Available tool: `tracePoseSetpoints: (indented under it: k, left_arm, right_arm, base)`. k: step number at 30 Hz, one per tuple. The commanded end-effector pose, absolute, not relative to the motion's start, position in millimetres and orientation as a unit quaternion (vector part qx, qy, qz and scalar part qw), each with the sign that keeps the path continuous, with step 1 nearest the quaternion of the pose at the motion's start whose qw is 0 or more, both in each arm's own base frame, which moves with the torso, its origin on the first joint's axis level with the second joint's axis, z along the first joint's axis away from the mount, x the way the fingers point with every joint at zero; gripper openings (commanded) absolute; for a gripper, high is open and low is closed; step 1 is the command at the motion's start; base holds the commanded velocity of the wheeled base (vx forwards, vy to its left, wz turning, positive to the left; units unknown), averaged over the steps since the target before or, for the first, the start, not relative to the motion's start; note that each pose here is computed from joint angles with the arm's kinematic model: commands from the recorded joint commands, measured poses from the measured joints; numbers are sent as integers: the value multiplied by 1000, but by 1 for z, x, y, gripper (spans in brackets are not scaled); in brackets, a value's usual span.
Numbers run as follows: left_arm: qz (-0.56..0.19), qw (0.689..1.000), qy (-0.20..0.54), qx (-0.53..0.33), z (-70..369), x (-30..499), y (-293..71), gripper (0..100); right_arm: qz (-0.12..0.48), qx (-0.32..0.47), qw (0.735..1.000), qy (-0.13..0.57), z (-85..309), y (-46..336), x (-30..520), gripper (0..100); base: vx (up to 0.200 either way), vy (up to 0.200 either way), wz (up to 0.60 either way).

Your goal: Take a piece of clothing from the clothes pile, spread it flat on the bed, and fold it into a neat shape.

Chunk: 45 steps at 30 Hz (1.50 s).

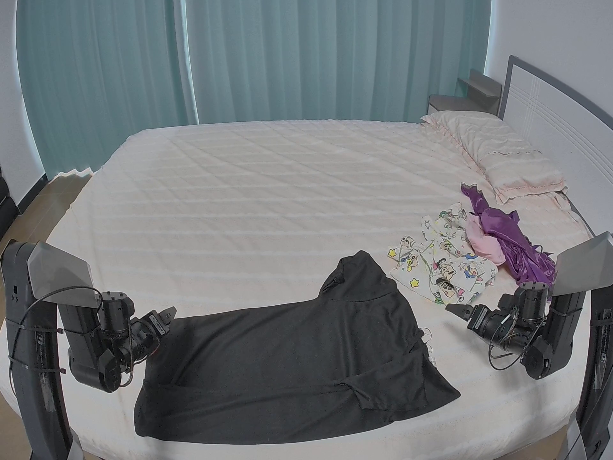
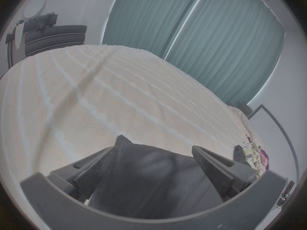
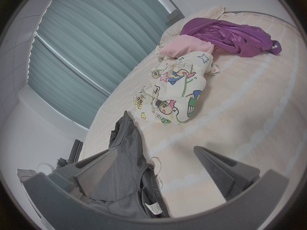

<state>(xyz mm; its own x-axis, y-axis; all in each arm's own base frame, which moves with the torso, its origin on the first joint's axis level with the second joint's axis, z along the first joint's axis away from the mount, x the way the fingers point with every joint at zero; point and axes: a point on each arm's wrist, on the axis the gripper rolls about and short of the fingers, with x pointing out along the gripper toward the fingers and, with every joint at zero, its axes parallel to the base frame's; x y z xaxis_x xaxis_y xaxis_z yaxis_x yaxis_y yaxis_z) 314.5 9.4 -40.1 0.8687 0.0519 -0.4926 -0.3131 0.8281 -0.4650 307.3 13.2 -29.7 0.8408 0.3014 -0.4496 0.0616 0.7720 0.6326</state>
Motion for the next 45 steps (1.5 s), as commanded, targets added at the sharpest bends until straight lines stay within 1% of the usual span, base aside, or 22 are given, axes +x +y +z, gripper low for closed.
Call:
tracePoseSetpoints:
  k: [1, 5, 9, 14, 23, 36, 37, 42, 45]
  left_arm:
    - [113, 927, 231, -273, -46, 325, 21, 100]
    - [122, 927, 226, -273, -49, 328, 30, 100]
    - [120, 925, 234, -272, -54, 328, 30, 100]
    - [73, 923, 251, -283, -55, 327, 28, 100]
    - [70, 929, 267, -248, -62, 327, 28, 100]
    - [64, 930, 264, -248, -67, 335, 28, 100]
    - [65, 929, 265, -249, -69, 336, 28, 0]
    - [68, 929, 262, -251, -70, 336, 29, 0]
    - [81, 928, 254, -261, -68, 336, 34, 0]
  right_arm:
    - [67, 331, 900, 276, -31, 13, 307, 100]
    - [66, 331, 900, 277, -32, 13, 307, 100]
    - [65, 331, 899, 280, -34, 13, 308, 100]
    - [69, 329, 899, 282, -34, 16, 307, 100]
    - [77, 327, 897, 288, -36, 22, 306, 100]
    - [78, 325, 898, 286, -36, 23, 307, 100]
    - [82, 322, 900, 283, -34, 24, 308, 100]
    - [91, 319, 901, 278, -30, 29, 310, 100]
    - [123, 311, 906, 258, -23, 46, 325, 100]
  base:
    - [0, 0, 0]
    - [0, 0, 0]
    - [0, 0, 0]
    - [0, 0, 0]
    - [0, 0, 0]
    - [0, 0, 0]
    - [0, 0, 0]
    - [0, 0, 0]
    - [0, 0, 0]
